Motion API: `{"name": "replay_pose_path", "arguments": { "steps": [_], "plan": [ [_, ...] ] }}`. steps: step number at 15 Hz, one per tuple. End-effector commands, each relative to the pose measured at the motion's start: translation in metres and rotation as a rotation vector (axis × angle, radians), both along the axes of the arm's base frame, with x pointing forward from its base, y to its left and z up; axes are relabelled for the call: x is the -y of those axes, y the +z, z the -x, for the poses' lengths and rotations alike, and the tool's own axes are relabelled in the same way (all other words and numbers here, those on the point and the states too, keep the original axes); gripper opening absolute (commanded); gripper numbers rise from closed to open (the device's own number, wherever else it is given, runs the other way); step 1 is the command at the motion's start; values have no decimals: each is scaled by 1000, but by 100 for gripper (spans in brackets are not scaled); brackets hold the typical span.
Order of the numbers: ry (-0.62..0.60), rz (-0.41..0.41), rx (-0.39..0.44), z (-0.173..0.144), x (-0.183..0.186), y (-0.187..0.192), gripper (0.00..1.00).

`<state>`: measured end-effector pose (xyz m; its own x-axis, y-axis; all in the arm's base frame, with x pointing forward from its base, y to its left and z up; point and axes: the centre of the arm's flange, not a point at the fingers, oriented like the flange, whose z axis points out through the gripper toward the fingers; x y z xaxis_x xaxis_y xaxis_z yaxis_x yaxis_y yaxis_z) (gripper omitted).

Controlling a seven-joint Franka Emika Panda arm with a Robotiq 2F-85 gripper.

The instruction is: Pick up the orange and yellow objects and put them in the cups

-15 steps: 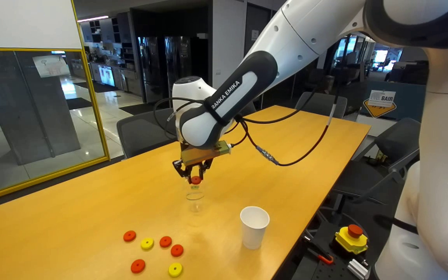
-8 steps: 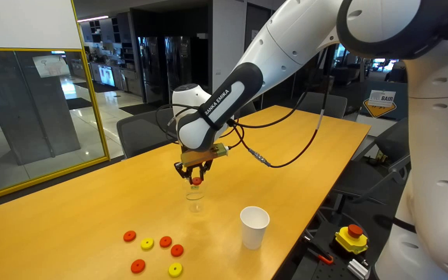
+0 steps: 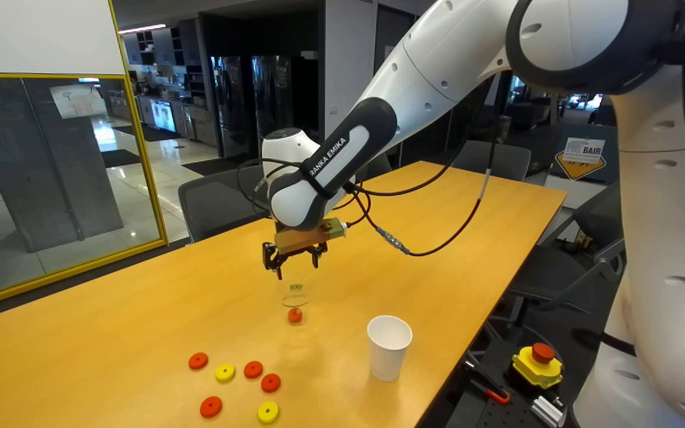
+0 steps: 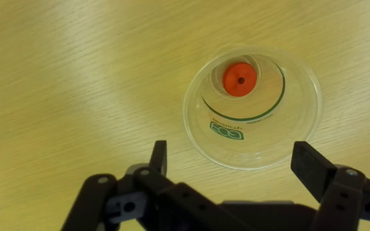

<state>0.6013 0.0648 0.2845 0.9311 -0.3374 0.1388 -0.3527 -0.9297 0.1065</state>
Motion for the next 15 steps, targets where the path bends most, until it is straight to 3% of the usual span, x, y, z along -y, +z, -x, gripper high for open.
{"name": "replay_pose_path", "arguments": {
  "steps": [1,4,9,15],
  "plan": [
    [31,4,27,8,-14,26,100],
    [102,5,60,21,-50,39,100],
    [326,-3,79,48,-142,41,100],
    [482,-69,41,63,-231,-4,100]
  ]
}}
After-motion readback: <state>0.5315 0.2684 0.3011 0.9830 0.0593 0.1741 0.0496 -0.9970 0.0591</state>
